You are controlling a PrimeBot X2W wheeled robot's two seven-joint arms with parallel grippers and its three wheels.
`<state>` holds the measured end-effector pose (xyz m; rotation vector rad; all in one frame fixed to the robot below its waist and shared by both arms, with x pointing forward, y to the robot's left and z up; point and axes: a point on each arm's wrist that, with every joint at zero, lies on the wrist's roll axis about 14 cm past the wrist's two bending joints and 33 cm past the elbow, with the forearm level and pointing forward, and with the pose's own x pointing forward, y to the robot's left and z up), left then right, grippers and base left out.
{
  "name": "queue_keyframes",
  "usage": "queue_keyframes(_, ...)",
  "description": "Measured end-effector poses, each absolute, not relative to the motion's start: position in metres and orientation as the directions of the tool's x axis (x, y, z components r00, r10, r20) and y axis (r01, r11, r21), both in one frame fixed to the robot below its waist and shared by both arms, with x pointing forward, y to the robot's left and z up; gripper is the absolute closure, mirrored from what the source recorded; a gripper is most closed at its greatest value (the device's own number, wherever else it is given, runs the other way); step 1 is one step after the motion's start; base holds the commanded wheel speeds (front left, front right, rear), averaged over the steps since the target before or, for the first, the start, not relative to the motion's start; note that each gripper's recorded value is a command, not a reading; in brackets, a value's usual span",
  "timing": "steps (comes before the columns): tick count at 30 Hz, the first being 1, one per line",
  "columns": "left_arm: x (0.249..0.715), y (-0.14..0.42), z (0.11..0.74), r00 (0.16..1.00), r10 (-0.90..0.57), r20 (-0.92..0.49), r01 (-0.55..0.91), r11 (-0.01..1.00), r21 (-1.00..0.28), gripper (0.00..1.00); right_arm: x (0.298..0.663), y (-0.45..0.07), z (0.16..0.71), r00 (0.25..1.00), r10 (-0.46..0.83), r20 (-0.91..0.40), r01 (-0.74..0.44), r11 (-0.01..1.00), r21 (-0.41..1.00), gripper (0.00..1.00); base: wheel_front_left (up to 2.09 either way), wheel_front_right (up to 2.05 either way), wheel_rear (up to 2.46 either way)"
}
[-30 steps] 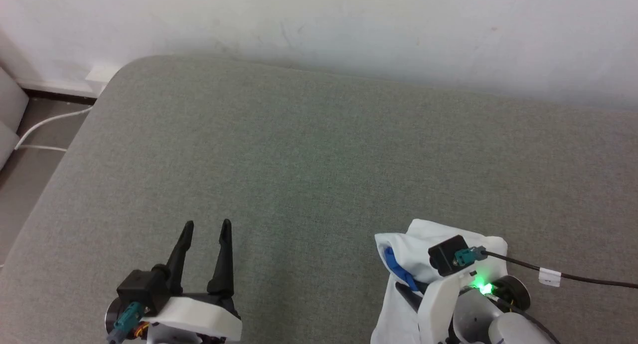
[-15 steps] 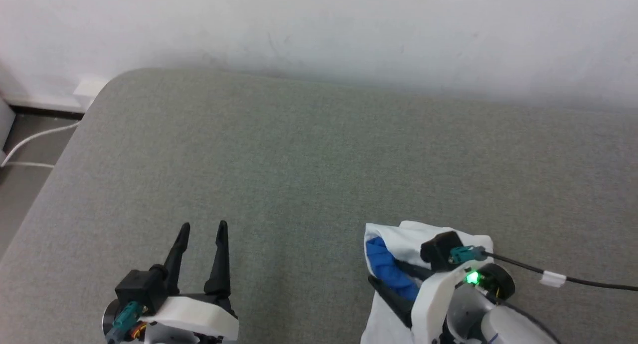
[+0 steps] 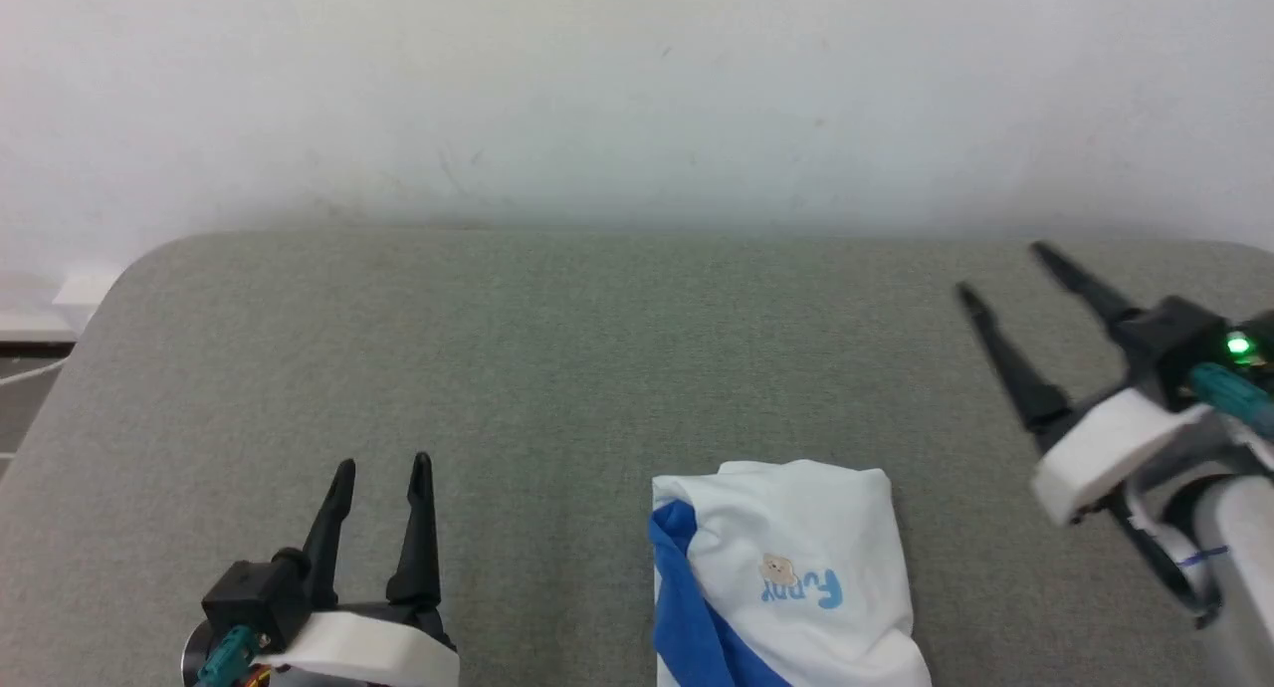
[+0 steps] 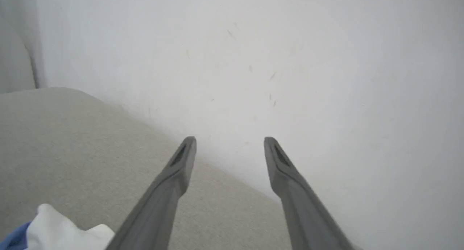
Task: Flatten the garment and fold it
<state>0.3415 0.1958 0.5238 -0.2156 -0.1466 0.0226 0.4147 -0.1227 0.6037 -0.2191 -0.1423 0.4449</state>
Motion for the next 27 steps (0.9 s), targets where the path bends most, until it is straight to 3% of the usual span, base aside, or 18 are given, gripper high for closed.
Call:
queue_keyframes(6, 0.350, 0.182, 0.536, 0.984, -0.004, 0.178, 0.044, 0.975, -0.218, 0.00, 0.401, -0.190, 0.614, 0.943, 0.260, 0.207, -0.182, 0.926, -0.331, 0.00, 0.00, 0.00, 0.00)
queue_keyframes(14, 0.357, 0.174, 0.537, 0.983, -0.025, 0.183, 0.065, 0.974, -0.217, 0.00, 0.368, -0.209, 0.574, 0.969, 0.096, 0.227, -0.062, 0.987, -0.150, 0.00, 0.00, 0.00, 0.00)
queue_keyframes(23, 0.359, 0.173, 0.514, 0.993, -0.030, 0.110, 0.054, 0.974, -0.219, 0.00, 0.355, -0.201, 0.531, 0.993, 0.094, 0.076, -0.093, 0.995, -0.020, 0.00, 0.00, 0.00, 0.00)
queue_keyframes(27, 0.363, 0.172, 0.506, 0.996, -0.036, 0.087, 0.054, 0.975, -0.213, 0.00, 0.352, -0.178, 0.503, 0.972, 0.205, -0.113, -0.196, 0.977, 0.087, 0.00, 0.00, 0.00, 0.00)
